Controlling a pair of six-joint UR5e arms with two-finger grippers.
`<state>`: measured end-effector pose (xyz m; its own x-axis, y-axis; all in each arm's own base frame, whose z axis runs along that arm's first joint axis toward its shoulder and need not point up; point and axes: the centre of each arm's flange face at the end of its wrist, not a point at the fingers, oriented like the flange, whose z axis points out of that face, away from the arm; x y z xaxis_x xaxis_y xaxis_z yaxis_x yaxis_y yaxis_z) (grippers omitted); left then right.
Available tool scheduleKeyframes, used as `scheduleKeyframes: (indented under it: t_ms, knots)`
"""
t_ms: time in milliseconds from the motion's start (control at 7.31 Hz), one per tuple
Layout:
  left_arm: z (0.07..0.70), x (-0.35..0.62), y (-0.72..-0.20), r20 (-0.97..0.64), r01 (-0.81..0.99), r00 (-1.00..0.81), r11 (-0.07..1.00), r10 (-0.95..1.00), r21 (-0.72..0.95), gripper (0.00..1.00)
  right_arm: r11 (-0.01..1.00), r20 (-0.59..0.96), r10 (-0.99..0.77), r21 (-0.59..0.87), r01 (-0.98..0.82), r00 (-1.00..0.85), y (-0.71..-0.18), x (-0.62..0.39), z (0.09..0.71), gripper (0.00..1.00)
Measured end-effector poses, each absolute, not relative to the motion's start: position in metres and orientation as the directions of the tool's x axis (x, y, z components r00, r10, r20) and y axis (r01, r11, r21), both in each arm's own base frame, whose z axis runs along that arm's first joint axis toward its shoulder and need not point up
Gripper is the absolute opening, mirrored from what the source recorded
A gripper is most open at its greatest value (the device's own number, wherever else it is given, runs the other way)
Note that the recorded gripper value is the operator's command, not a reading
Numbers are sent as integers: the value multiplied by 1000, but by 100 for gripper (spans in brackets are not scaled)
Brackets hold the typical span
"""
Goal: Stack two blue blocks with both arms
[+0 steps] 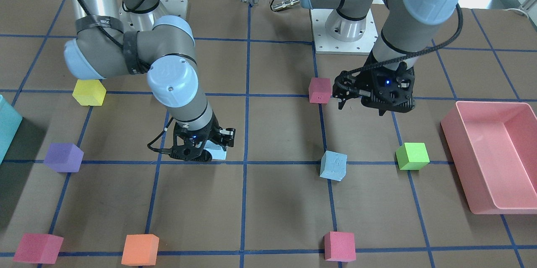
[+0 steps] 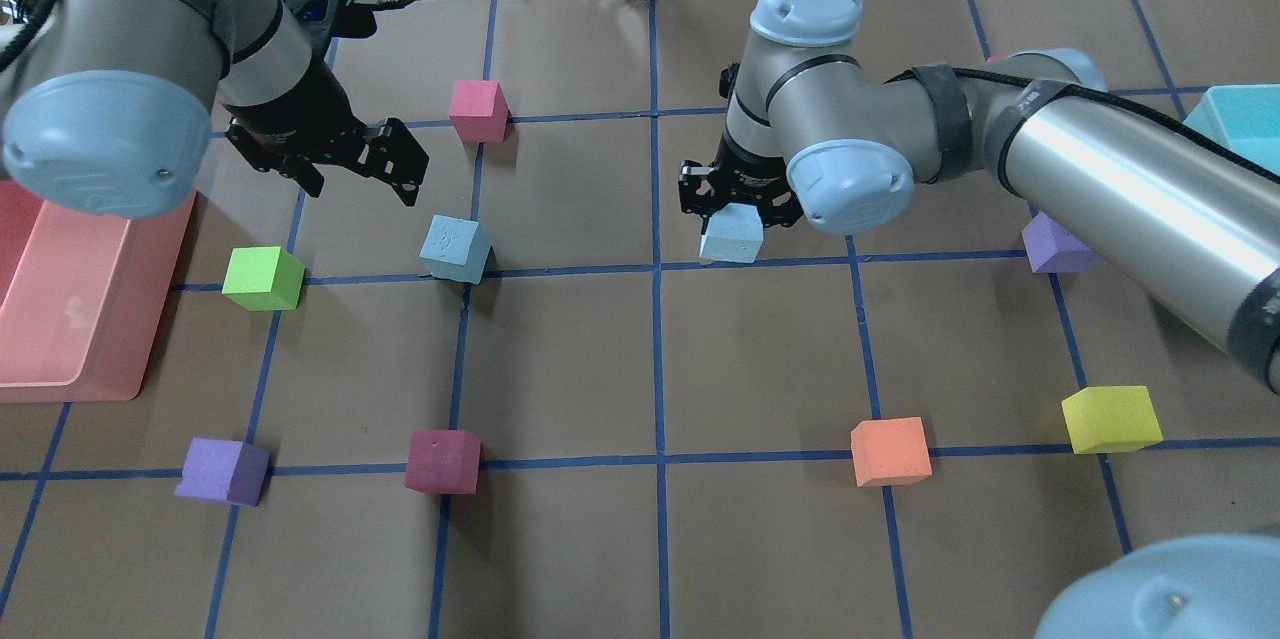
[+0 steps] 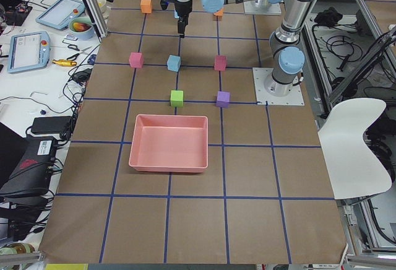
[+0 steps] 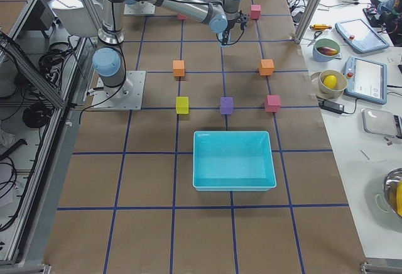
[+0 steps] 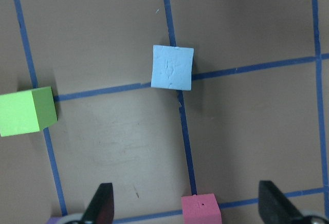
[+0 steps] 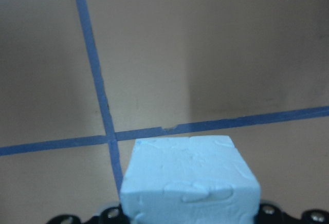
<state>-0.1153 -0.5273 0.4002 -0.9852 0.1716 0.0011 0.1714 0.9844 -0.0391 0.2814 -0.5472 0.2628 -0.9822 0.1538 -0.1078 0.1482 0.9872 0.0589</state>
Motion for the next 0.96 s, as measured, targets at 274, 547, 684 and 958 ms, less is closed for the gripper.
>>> scheduleKeyframes:
  t_ms: [274, 547, 684, 958]
  knots:
    - [364, -114, -555, -8, 209, -978, 976, 209, -67, 100, 983, -89, 169, 93, 161, -981, -524, 325, 246, 0]
    - [336, -114, -570, -1, 213, -977, 975, 214, -57, 100, 977, -66, 177, 130, 167, -982, -507, 342, 224, 0]
    - [323, -114, -576, 2, 209, -978, 977, 210, -50, 100, 975, -60, 181, 139, 171, -982, -500, 343, 215, 0]
    - [297, -115, -586, 9, 173, -985, 984, 173, -45, 100, 975, -61, 180, 144, 170, -982, -492, 345, 206, 0]
